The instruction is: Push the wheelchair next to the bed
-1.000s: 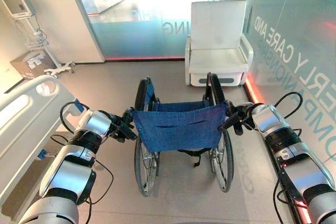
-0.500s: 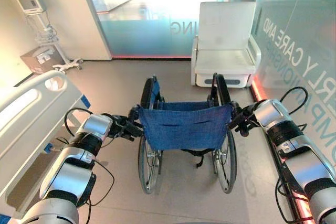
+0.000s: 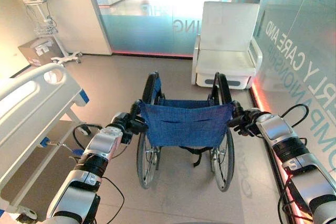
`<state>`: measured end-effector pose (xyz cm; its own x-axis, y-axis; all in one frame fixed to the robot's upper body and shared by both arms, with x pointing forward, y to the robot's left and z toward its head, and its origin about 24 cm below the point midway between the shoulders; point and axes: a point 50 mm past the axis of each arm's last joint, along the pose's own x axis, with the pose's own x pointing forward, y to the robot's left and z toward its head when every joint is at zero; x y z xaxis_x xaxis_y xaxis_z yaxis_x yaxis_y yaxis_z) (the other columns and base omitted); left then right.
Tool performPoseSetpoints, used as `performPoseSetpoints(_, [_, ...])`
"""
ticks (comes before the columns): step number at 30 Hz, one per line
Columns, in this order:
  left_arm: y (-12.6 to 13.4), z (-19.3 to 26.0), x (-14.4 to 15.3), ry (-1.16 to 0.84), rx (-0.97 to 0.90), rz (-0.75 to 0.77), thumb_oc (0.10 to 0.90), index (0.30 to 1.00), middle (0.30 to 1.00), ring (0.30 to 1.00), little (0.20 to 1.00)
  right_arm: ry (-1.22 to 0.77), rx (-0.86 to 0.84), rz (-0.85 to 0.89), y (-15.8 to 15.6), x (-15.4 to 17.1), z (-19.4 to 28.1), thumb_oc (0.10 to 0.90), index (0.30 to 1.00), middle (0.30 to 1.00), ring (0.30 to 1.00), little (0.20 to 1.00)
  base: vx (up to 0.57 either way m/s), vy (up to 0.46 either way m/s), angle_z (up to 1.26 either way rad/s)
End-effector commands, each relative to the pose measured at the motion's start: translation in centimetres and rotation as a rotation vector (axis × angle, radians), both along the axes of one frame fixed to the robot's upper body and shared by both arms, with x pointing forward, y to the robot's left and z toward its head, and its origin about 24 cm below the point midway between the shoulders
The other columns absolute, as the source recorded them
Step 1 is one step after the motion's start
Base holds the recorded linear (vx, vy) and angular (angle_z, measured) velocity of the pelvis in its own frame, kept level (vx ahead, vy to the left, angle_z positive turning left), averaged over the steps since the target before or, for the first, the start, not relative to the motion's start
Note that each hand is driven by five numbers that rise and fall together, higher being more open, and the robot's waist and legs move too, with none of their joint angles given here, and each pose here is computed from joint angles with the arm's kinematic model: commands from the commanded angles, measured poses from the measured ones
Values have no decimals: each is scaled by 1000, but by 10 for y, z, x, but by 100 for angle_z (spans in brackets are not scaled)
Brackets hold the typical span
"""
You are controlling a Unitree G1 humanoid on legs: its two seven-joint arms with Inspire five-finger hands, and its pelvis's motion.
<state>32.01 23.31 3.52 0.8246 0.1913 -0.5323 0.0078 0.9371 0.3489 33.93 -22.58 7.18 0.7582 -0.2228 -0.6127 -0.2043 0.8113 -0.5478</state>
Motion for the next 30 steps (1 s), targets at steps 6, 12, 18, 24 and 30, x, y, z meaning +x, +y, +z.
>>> performPoseSetpoints(6, [29, -30, -32, -30, 208, 16, 400, 300, 300, 300, 300, -224, -172, 191, -7, -16, -24, 400, 300, 300, 300, 300, 8, -1, 1])
performPoseSetpoints(12, [31, -23, -29, -21, 242, -24, 400, 300, 300, 300, 300, -248, -232, 211, -8, -13, -16, 400, 300, 300, 300, 300, 22, 5, 1])
performPoseSetpoints(18, [34, -5, -13, -26, 259, -48, 400, 300, 300, 300, 300, -219, -323, 243, -9, 2, 3, 400, 300, 300, 300, 300, 44, 50, 1])
performPoseSetpoints(24, [29, 7, -1, -51, 244, -67, 400, 300, 300, 300, 300, -166, -359, 256, -4, 16, 16, 400, 300, 300, 300, 300, 69, 93, 0])
performPoseSetpoints(30, [29, 13, 0, -103, 247, -74, 400, 300, 300, 300, 300, -204, -362, 250, -9, 19, 30, 400, 300, 300, 300, 300, 83, 83, -5])
